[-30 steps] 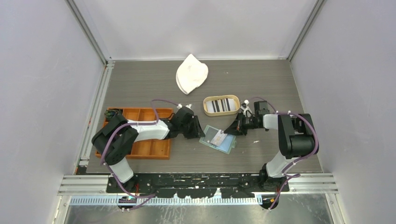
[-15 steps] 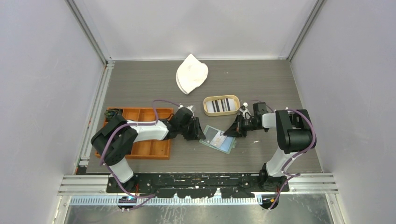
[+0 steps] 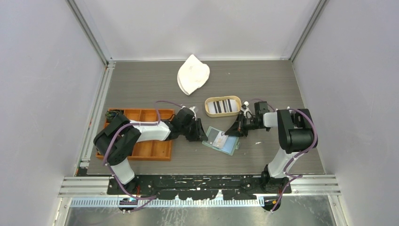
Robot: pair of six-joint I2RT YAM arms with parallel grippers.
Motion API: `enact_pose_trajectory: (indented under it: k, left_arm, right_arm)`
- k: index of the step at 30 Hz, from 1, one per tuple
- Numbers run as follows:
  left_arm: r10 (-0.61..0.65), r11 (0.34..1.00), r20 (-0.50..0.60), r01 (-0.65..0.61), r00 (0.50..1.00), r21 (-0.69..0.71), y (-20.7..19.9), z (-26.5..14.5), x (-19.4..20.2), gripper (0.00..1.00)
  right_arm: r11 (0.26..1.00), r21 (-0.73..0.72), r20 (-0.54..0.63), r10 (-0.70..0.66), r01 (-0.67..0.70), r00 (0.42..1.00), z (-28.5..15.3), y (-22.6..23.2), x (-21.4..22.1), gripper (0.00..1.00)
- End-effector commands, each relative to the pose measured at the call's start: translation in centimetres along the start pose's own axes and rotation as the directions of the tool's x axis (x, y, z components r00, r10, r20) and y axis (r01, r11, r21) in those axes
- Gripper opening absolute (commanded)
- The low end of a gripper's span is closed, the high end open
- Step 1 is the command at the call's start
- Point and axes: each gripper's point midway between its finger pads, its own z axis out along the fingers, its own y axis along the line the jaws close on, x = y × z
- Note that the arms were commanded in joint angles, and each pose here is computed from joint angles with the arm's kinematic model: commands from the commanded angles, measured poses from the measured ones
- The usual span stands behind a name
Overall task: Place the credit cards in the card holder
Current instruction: Insert the credit card into the card holder.
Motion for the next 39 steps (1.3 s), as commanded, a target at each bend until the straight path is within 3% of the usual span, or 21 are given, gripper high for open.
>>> enact_pose_trajectory:
  k: [1,17,24,32,39]
  left_arm:
    - [0.012,1.0,-0.058,-0.013,0.998,-0.021,1.0,1.1,1.3,0.34]
    - [0.0,1.0,-0.066,0.001,0.998,0.023,0.3,1.5,1.4,0.32]
    - [0.037,0.997,0.054,-0.04,0.998,0.061,-1.0,-0.8,-0.4,0.33]
    - [0.211,0.971,0.186,-0.228,0.96,0.073,-4.8,-4.4,-1.3,0.35]
    - [0.475,0.865,0.231,-0.498,0.849,0.052,-10.9,-2.8,2.0,0.32]
  right_arm:
    - [1.0,-0.006,-0.019,-0.028,0.028,0.999,0.5,0.3,-0.2,0.09]
    - [1.0,-0.023,-0.025,-0.016,0.015,1.0,1.1,0.4,-1.0,0.11]
    - [0.999,-0.024,-0.029,-0.024,0.023,0.999,1.2,0.5,-1.1,0.15]
    - [1.0,-0.021,-0.038,-0.022,0.021,0.999,1.2,0.4,-1.1,0.18]
    - [1.0,-0.021,-0.04,-0.022,0.021,0.999,1.2,0.3,-1.1,0.19]
